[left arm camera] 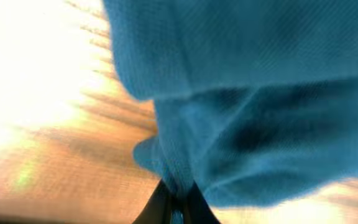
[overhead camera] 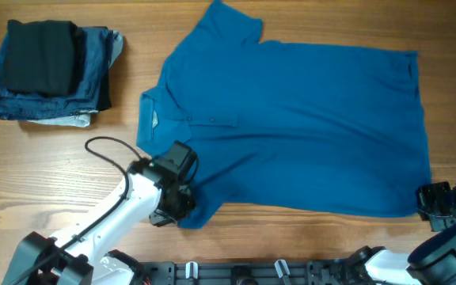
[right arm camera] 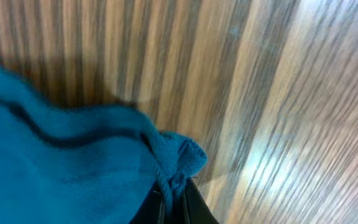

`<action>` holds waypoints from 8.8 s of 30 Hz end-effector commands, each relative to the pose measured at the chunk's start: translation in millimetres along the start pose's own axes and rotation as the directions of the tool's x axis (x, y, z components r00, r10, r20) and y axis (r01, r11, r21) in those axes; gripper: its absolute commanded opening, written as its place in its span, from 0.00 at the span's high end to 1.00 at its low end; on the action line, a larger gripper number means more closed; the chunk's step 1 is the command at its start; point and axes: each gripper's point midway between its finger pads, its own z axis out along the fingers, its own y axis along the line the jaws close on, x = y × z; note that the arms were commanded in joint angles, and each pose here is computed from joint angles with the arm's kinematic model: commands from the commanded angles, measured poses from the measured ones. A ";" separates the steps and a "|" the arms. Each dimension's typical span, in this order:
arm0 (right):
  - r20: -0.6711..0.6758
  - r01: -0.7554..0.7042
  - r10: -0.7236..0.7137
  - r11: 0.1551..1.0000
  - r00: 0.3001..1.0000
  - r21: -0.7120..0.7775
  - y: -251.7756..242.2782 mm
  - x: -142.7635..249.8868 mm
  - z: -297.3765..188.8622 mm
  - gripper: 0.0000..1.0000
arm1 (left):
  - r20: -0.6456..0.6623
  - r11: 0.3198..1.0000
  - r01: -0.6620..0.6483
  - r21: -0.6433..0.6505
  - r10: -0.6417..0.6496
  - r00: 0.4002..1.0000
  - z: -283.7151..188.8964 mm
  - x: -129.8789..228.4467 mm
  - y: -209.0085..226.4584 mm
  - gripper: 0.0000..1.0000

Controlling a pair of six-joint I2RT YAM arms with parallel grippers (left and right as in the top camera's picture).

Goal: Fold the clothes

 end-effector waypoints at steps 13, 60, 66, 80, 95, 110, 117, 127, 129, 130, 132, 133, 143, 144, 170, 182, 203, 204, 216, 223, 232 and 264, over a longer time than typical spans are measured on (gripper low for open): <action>0.118 0.178 -0.165 0.979 0.979 -0.104 63.1 -32.6 -104.4 0.96 | 0.116 0.994 -0.102 0.028 0.098 0.988 -121.4 -22.8 -37.6 0.96; 0.349 0.471 -0.385 0.857 0.855 -0.208 234.8 -66.9 -21.6 0.96 | 0.637 0.999 0.016 0.045 -0.041 0.770 -151.2 -250.6 -65.0 0.96; 0.357 0.475 -0.385 0.854 0.851 -0.212 236.9 -66.8 -21.5 0.96 | 0.563 1.000 0.022 -0.006 -0.015 0.826 -97.2 -262.8 -68.8 0.96; 0.475 0.701 -0.533 0.638 0.700 -0.319 267.9 -46.0 -106.8 0.04 | 0.649 0.982 -0.044 0.186 -0.089 0.756 -216.4 -238.8 -88.8 0.73; 0.012 0.612 -0.613 0.789 0.790 0.051 148.6 -15.5 32.4 0.96 | 0.112 0.992 0.077 -0.103 -0.066 0.992 -14.3 -171.3 -35.2 0.96; 0.005 0.547 -0.562 0.806 0.827 0.225 118.9 -49.7 23.8 0.96 | 0.086 0.971 0.161 -0.176 -0.148 0.985 -14.6 -196.0 28.5 0.96; 0.213 0.754 -0.724 0.619 0.656 -0.217 219.0 -13.2 -104.7 0.96 | 0.335 0.987 0.162 0.002 -0.153 0.930 -129.4 -221.0 2.9 0.96; 0.405 0.871 -0.865 -0.419 -0.297 -0.256 295.0 293.2 -129.5 0.96 | 0.541 0.973 0.229 0.035 -0.211 0.814 -165.5 -263.2 23.1 0.96; 0.425 0.824 -0.805 -0.530 -0.415 -0.199 294.2 342.7 -123.4 0.96 | 0.543 0.955 0.292 0.052 -0.273 0.794 -167.8 -271.5 47.8 0.96; 0.432 0.808 -0.785 -0.559 -0.444 -0.185 294.5 357.5 -119.5 0.96 | 0.540 0.948 0.312 0.061 -0.294 0.788 -168.2 -273.5 55.3 0.96; 0.445 0.756 -0.736 -0.630 -0.510 -0.177 291.8 397.0 -105.9 0.96 | 0.520 0.925 0.362 0.113 -0.366 0.772 -169.1 -279.0 76.6 0.95; 0.442 0.729 -0.716 -0.661 -0.541 -0.178 287.2 414.5 -97.7 0.96 | 0.507 0.917 0.375 0.139 -0.391 0.768 -169.4 -280.7 82.9 0.95; 0.405 0.633 -0.538 -0.761 -0.739 0.144 289.0 483.1 -41.6 0.55 | 0.494 0.868 0.464 0.175 -0.485 0.721 -169.8 -287.6 125.3 0.80; 0.412 0.635 -0.536 -0.759 -0.737 0.148 290.6 484.0 -42.5 0.56 | 0.494 0.868 0.464 0.175 -0.485 0.721 -169.8 -287.6 125.2 0.79; 0.434 0.715 -0.573 -0.611 -0.695 0.339 343.5 458.7 -51.7 0.96 | 0.481 0.871 0.453 0.192 -0.486 0.730 -168.9 -287.2 120.5 0.70; 0.634 0.840 -0.576 -0.482 -0.517 0.247 419.3 418.1 -44.5 0.70 | 0.477 0.871 0.454 0.190 -0.486 0.733 -168.2 -286.0 120.6 0.70; 0.673 0.562 -0.381 -0.825 -0.634 0.062 372.3 461.2 -94.9 0.47 | 0.467 0.871 0.457 0.183 -0.486 0.739 -166.5 -283.2 120.9 0.67; 0.672 0.524 -0.337 -0.847 -0.660 0.089 371.8 470.7 -85.9 0.47 | 0.466 0.871 0.457 0.182 -0.486 0.739 -166.3 -282.9 121.0 0.67; 0.493 0.240 -0.031 -0.899 -0.870 0.366 364.4 506.0 -26.9 0.56 | 0.476 0.871 0.454 0.188 -0.486 0.733 -167.9 -285.7 120.7 0.66; 0.513 0.314 -0.069 -0.857 -0.856 0.408 383.5 504.4 -23.2 0.75 | 0.475 0.871 0.454 0.189 -0.486 0.734 -167.8 -285.6 120.6 0.65; 0.531 0.409 -0.154 -0.818 -0.833 0.405 392.7 497.7 -26.5 0.96 | 0.475 0.871 0.454 0.188 -0.486 0.734 -167.8 -285.5 120.7 0.63; 0.622 0.761 -0.646 -0.637 -0.442 -0.121 422.9 414.2 -53.6 0.44 | 0.463 0.872 0.447 0.199 -0.486 0.741 -167.0 -284.6 117.6 0.62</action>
